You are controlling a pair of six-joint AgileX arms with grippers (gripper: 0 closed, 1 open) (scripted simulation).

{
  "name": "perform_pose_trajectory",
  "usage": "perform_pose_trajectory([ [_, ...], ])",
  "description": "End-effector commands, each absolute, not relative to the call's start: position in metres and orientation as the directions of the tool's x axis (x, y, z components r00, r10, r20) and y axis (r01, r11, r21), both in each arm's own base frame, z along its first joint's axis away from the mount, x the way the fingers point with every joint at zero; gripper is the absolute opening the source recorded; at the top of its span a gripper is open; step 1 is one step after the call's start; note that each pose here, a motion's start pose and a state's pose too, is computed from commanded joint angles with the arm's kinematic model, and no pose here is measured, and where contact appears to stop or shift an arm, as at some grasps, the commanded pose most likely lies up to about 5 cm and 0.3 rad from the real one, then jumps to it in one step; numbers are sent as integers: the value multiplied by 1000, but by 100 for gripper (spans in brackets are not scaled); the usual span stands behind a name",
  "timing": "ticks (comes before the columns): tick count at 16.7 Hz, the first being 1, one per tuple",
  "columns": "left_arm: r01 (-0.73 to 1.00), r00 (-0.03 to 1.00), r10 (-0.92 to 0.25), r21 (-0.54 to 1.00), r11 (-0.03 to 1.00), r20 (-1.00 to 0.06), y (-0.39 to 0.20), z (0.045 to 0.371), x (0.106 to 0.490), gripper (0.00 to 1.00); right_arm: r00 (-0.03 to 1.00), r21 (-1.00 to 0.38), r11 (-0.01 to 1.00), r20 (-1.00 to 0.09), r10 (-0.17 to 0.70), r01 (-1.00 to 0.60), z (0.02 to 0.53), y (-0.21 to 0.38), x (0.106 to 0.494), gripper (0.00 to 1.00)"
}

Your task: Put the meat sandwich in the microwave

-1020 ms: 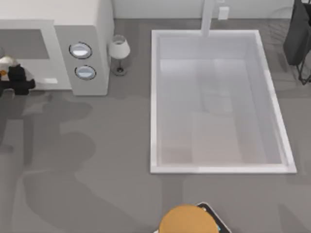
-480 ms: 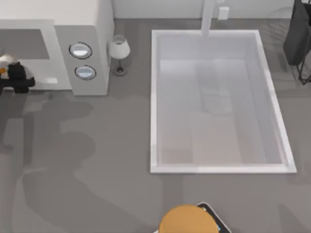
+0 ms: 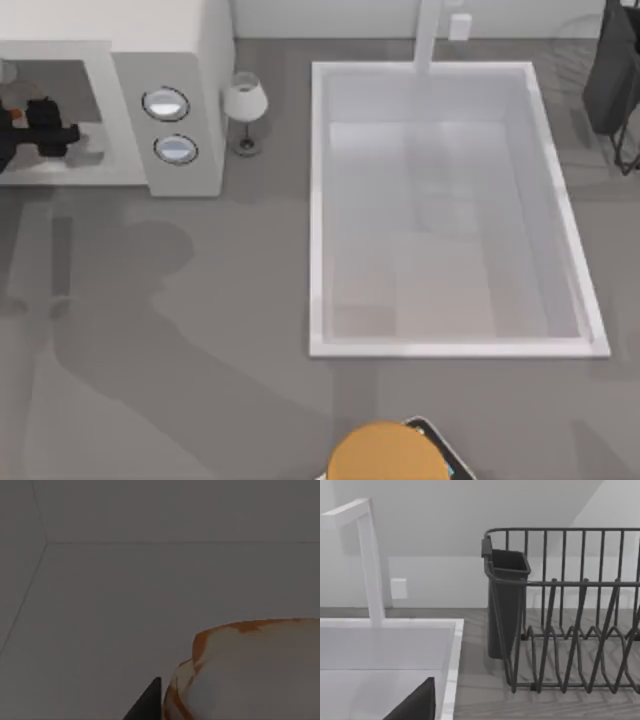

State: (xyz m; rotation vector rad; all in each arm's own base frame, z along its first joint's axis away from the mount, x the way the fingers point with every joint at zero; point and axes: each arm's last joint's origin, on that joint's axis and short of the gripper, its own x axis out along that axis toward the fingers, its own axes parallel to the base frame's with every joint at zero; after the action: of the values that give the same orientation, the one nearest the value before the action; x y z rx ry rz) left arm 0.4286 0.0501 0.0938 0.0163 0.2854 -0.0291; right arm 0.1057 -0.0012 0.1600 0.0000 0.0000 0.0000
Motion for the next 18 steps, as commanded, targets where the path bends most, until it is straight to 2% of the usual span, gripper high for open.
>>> perform_pose_trajectory([
  [10,22,965,-19,10,1000,-263,50,91,505,0,1000,0,1000,0,0,0,160,-1,106,100],
  [16,20,940,-19,0,1000,-342,49,62,513,0,1000,0,1000,0,0,0,160,-1,106,100],
  [18,20,940,-19,0,1000,-342,49,62,513,0,1000,0,1000,0,0,0,160,-1,106,100],
])
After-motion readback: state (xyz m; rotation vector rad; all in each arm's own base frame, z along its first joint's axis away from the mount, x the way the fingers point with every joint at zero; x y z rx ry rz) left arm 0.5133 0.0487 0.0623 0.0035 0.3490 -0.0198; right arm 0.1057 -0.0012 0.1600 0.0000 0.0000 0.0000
